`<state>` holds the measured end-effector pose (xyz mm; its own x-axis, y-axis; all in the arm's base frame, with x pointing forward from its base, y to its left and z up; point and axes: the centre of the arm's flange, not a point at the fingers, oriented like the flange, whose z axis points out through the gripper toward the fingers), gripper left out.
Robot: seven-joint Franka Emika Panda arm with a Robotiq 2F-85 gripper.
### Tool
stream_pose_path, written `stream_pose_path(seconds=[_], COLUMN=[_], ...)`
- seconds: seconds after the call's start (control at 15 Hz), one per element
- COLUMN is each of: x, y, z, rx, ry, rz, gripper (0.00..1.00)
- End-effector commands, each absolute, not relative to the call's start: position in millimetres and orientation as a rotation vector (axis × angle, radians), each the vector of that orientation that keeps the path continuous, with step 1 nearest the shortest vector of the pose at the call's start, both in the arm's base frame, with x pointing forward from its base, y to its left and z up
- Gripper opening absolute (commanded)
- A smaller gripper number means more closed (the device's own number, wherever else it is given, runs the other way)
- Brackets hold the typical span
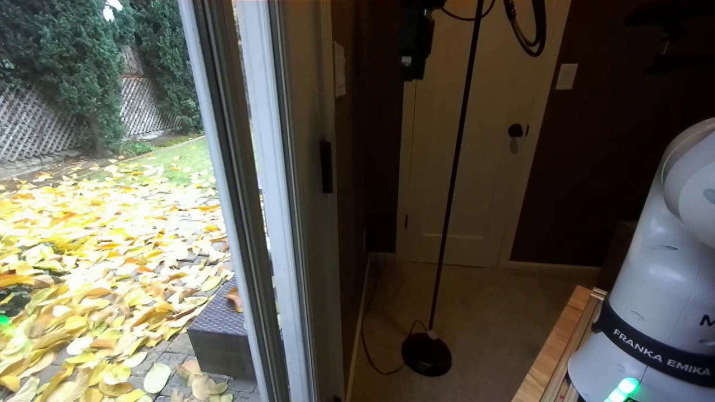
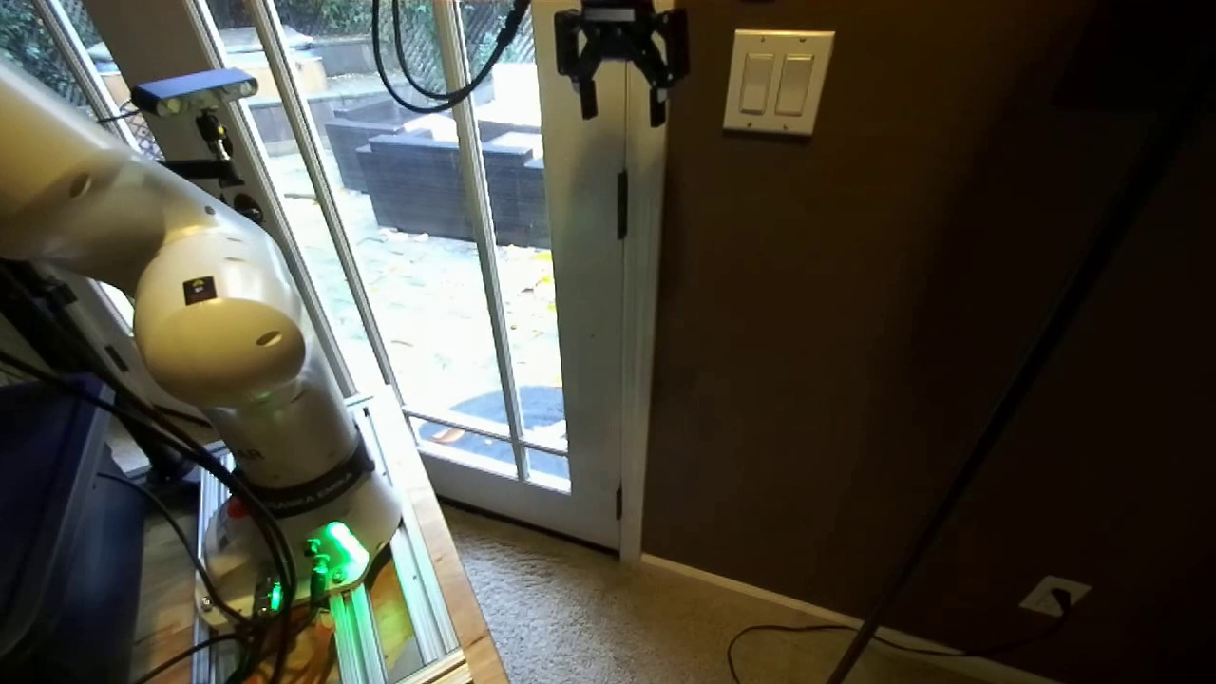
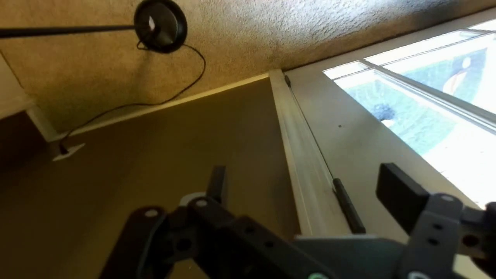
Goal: Turn off the light switch on the left.
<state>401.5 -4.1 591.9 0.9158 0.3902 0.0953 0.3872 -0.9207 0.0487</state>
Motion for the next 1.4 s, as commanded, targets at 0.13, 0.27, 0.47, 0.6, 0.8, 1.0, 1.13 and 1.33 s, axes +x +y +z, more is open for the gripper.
stream_pose_path(seconds=[0.13,0.27,0.47,0.6,0.8,1.0,1.13,1.33], x=[409.3,417.1,433.3,448.7,471.3,486.4,496.1,509.5], y=[-75.0,-86.7,-84.7,-78.3,-74.5,-78.5,-80.8,-79.7], z=[648.5,651.8,645.6,637.9,631.0,631.9,628.9,617.9], rx=[3.022,3.030,3.066,3.097,3.124,3.115,3.103,3.092], ry=[0.974,1.091,1.222,1.217,1.151,1.078,1.030,0.991], rz=[0.354,0.405,0.495,0.551,0.653,0.731,0.762,0.774], gripper=[0.52,0.38,0.17,0.03,0.00,0.00,0.00,0.00])
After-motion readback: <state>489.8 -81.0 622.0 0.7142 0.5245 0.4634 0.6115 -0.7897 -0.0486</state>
